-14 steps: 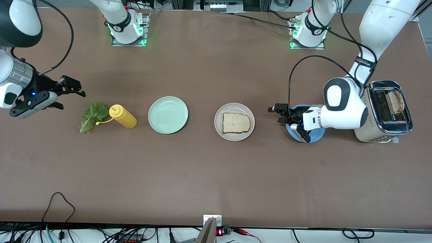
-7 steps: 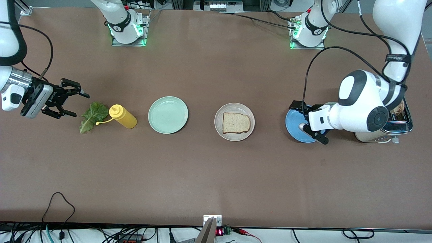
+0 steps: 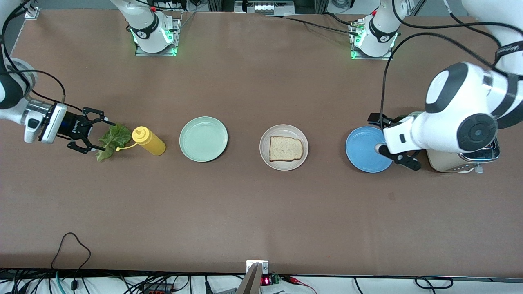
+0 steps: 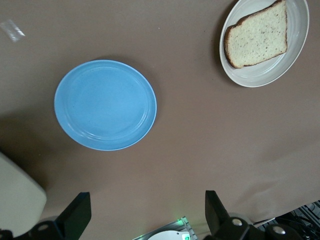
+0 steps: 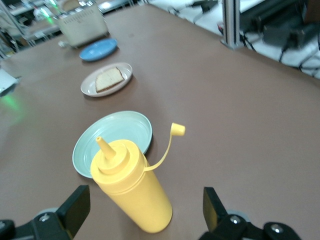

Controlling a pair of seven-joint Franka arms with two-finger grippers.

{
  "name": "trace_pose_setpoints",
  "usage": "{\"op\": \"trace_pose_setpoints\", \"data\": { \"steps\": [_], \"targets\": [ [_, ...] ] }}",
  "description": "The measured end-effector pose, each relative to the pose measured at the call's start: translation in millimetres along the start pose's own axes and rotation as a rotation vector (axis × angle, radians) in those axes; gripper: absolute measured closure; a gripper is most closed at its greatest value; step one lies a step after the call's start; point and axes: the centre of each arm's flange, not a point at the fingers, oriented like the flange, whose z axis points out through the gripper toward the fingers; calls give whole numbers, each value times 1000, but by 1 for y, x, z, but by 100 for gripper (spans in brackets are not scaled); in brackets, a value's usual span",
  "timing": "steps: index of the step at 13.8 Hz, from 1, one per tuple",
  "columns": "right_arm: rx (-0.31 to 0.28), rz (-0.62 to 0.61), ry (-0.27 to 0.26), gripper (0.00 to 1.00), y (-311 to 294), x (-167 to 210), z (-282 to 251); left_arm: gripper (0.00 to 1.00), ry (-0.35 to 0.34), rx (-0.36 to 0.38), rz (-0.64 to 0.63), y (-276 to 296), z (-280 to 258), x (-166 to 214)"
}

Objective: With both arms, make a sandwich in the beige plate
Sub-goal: 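Release toast, withdraw the left gripper while the right gripper approaches the bottle, then grasp the yellow squeeze bottle with the right gripper and lift it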

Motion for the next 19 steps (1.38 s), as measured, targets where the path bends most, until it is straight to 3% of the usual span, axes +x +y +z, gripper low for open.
{"op": "trace_pose_setpoints", "data": {
  "steps": [4,7,11,15,19],
  "targets": [
    [60,-119,149,0,3,-51,34,0,88,104,-113,2,-55,-36],
    [76,-193,236,0,4,-88,63,0,234,152,-206,-23,-88,-69],
    [86,-260,317,0,10,-112,88,0,398,87,-313,-69,-97,-116],
    [105,-263,370,0,7,-130,111,0,392,135,-287,-46,-87,-144],
    [120,-267,393,0,5,-125,126,0,381,142,-280,-42,-82,-145]
  ]
}}
